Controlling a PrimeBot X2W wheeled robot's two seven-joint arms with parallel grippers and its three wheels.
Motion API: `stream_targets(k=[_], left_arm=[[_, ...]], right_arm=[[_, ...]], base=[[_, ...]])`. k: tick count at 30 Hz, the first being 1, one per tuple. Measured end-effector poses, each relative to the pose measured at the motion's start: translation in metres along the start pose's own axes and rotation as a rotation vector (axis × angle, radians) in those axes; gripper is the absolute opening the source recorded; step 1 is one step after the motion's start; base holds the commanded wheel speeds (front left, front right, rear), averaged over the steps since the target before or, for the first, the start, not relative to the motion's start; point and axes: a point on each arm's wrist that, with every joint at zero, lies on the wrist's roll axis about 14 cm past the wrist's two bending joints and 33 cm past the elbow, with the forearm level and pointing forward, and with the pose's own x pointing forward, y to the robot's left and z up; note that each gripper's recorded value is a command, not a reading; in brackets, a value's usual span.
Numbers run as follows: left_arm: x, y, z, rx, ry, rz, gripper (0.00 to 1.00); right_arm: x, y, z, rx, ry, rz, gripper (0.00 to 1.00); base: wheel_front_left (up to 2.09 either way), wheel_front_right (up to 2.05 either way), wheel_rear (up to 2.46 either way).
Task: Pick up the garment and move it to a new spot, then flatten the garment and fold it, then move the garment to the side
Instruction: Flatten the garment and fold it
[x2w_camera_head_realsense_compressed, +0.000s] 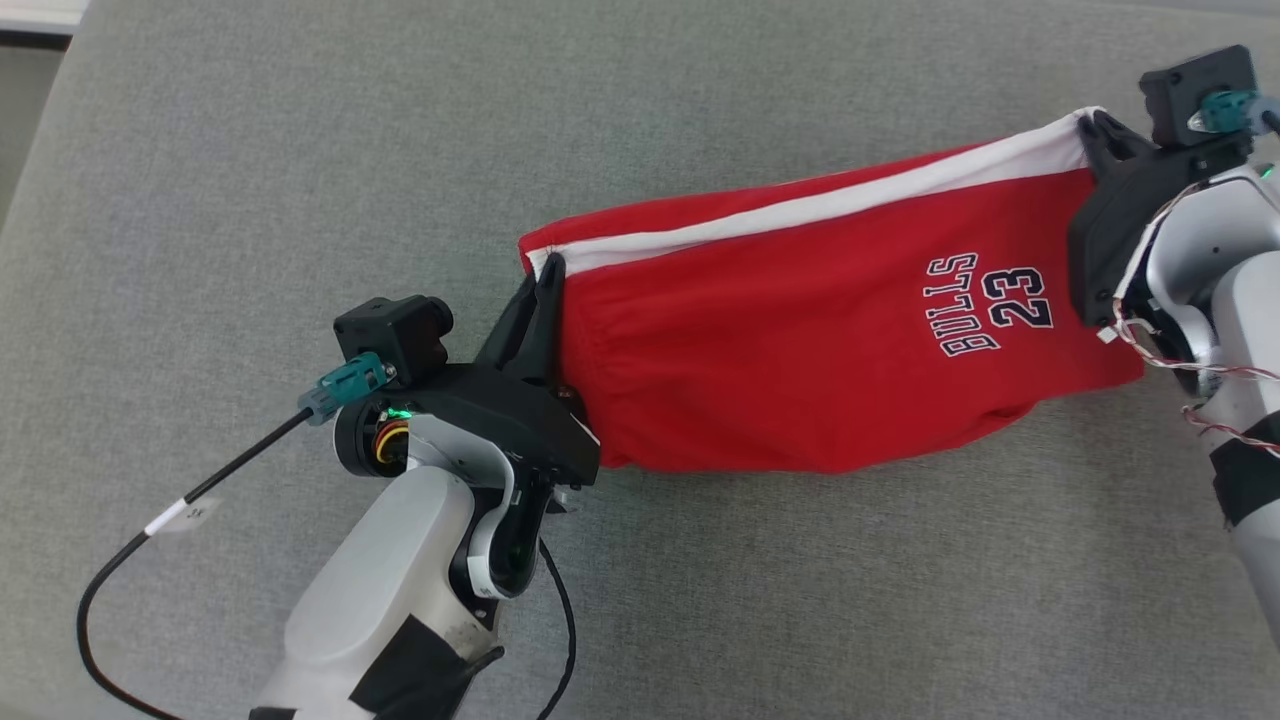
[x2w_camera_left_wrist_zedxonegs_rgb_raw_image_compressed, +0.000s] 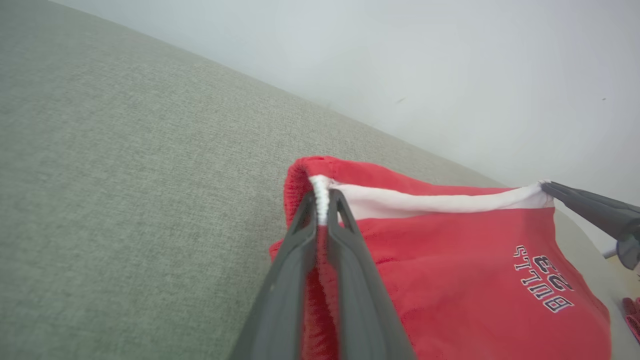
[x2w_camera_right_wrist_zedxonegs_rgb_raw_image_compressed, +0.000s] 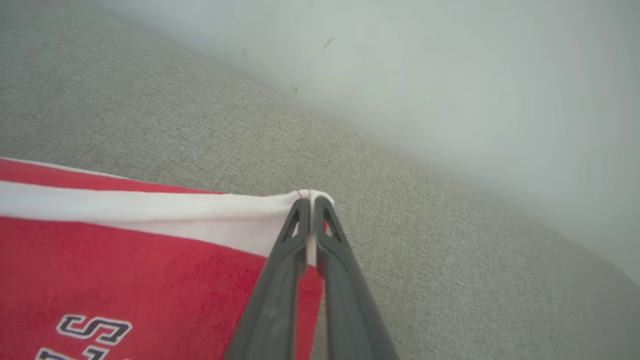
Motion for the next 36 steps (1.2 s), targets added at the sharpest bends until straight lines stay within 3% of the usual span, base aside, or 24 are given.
stream_targets(k=[1,6,8,18,28,36], left_arm=[[0.001,0.003,-0.001,0.005,-0.002,0.007,1.0],[0.002,0.011,0.002,0.038,-0.034,0.026,1.0],[-0.001,0.011,0.005,0.055,-0.052,0.017,1.0],[-0.049,0.014,0.036,0.15,-0.205,-0.001,1.0],[-0.13,0.059,0.045,0.233,-0.298,0.146,1.0],[-0.164,0.085,0.036,0.261,-0.278,0.25,1.0]], right_arm=[[0.004,0.005,-0.003,-0.001,0.007,0.012,1.0],[0.013,0.019,0.001,0.051,-0.01,0.052,1.0],[0.012,0.018,0.001,0.144,-0.002,0.057,1.0],[-0.019,0.016,-0.025,0.265,0.156,0.068,1.0],[-0.021,0.012,-0.045,0.316,0.206,0.045,1.0],[-0.01,0.023,-0.067,0.343,0.283,0.056,1.0]], base=[[0.0,0.0,0.0],[0.0,0.0,0.0],[0.0,0.0,0.0],[0.0,0.0,0.0],[0.0,0.0,0.0],[0.0,0.0,0.0]])
